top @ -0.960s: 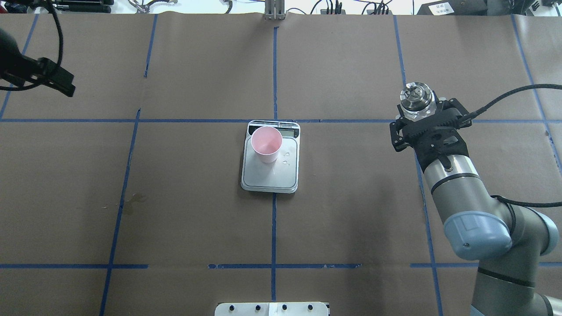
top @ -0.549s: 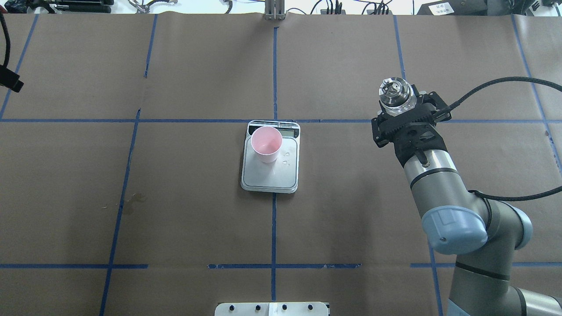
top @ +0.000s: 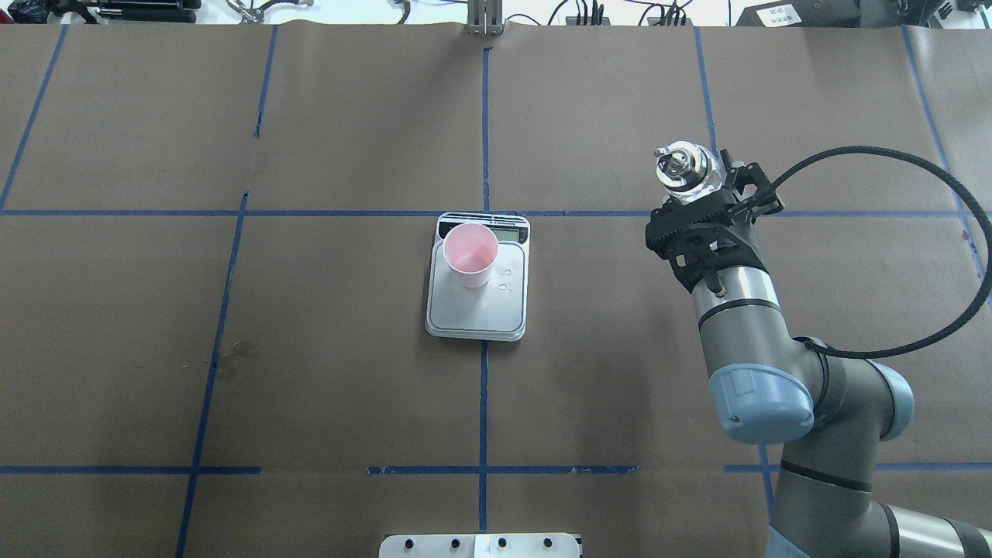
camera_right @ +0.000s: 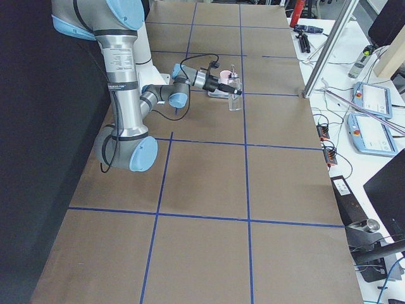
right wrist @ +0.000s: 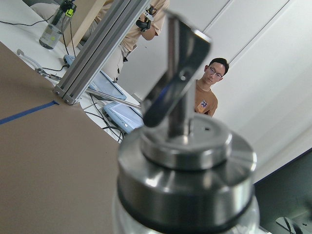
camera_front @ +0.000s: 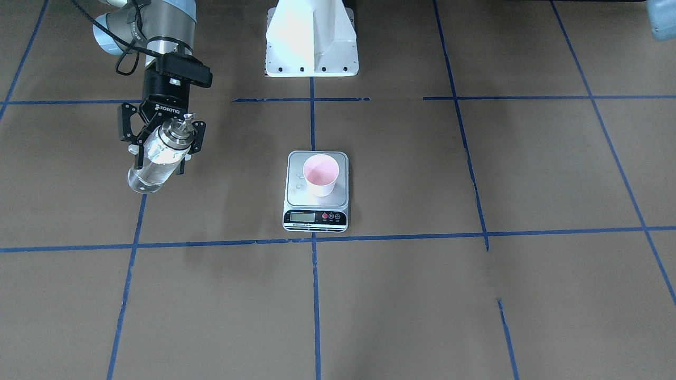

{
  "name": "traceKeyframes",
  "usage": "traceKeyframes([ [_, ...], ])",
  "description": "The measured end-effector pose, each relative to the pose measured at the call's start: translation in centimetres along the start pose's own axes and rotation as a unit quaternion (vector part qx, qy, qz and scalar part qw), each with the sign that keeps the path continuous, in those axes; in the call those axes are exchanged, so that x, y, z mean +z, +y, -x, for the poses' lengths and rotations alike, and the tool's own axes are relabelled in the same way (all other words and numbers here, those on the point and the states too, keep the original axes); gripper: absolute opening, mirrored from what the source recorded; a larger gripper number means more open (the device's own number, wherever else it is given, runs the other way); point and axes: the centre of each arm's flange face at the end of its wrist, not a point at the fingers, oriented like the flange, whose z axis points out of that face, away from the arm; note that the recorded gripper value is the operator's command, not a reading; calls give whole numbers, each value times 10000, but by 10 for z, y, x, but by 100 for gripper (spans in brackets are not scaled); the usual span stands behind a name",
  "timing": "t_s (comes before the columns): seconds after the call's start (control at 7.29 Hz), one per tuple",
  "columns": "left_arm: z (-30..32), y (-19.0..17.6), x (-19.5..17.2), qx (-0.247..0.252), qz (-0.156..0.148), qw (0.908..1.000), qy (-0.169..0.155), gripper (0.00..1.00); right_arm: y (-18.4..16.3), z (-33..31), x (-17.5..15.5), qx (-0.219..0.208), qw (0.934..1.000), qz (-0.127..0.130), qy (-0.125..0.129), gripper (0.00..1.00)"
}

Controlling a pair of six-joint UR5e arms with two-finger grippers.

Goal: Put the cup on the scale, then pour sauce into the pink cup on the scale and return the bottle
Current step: 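Carry the dispenser toward the pink cup on the scale with the right gripper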

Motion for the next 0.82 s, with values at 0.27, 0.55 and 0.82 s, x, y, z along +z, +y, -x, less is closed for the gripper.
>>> traceKeyframes([
  [0.27,21,11,3,281,-36,9996,-71,100,-2,15,-8,22,10000,-34,-48,0],
  [0.55,29,18,12,818,14,9966,-80,100,-10,50,-18,62,9998,-182,-27,0],
  [0.82,30,18,11,945,-40,9955,-106,100,-9,80,-19,-45,9996,-267,88,0],
])
